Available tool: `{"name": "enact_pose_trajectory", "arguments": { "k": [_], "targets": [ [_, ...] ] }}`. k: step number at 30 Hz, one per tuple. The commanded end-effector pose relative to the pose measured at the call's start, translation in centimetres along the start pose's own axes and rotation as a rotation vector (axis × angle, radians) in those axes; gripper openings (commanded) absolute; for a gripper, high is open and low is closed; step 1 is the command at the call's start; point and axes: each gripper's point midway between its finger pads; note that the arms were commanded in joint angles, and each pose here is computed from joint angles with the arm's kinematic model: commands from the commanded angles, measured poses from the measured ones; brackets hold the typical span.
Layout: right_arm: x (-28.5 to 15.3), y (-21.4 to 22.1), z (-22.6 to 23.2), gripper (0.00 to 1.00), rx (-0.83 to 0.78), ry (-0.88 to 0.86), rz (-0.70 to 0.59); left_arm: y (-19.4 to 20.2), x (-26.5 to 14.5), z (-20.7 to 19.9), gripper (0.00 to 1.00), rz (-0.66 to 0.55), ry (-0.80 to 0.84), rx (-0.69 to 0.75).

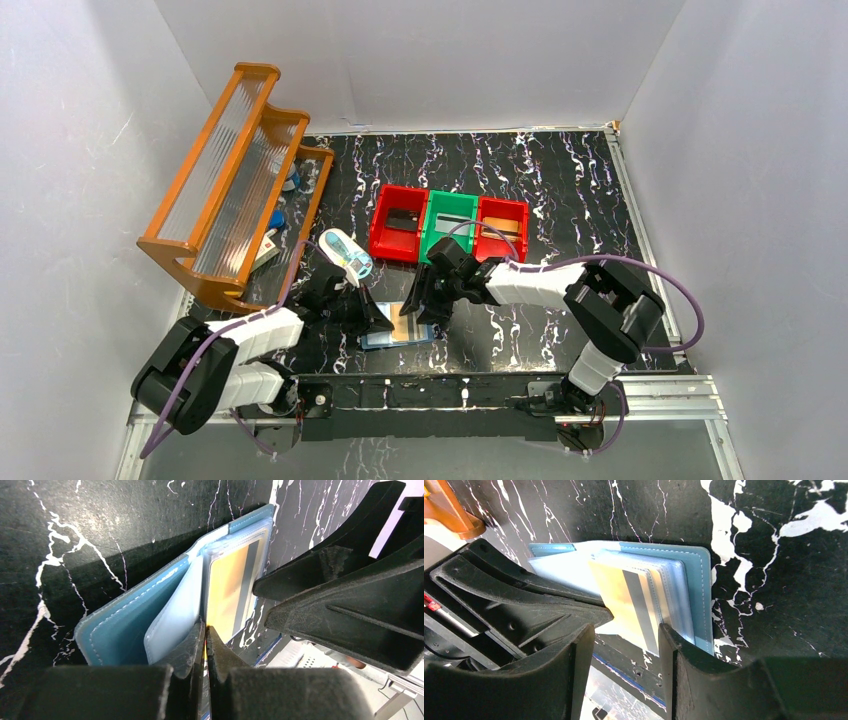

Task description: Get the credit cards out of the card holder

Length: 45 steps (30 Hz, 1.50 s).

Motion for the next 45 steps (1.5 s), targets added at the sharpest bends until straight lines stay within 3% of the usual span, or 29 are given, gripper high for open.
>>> {"name": "enact_pose_trajectory", "arguments": {
  "k": [1,10,17,33,39,45],
  "targets": [
    [0.3,-0.7,-2.9,0.59,-0.021,0.108,-0.044,-0.4,-0.3,-0.4,0.0,-0.002,-0.006,0.039],
    [1.4,0.1,-3.3,0.52,-0.011,0.103,0.012,-0.7,-0.5,-1.4,0.0,-0.01,0.038,0.06],
    [2.0,0.8,-4.3,0.49,0.011,0.114,0.049,-0.3,0.0,-2.0,0.1,-0.025,0.118,-0.037],
    [2.7,1.7,-6.4,0.48,0.046,0.148,0.093,-2.2,-1.7,-5.2,0.09,-0.137,0.301,-0.122],
    [2.8,1.8,-6.3,0.48,0.048,0.14,0.099,-2.7,-2.3,-6.2,0.02,-0.156,0.336,-0.096],
    [2.9,1.9,-6.1,0.48,0.045,0.125,0.108,-2.3,-1.8,-5.7,0.06,-0.127,0.323,-0.09]
  ]
}}
Point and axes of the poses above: each gripper's point midway between its finger pads, its own x axis out along the fingers, its own z axis along the line the jaws close on, y = z × x, and after that the axes turned 9 degrees about x, right-handed
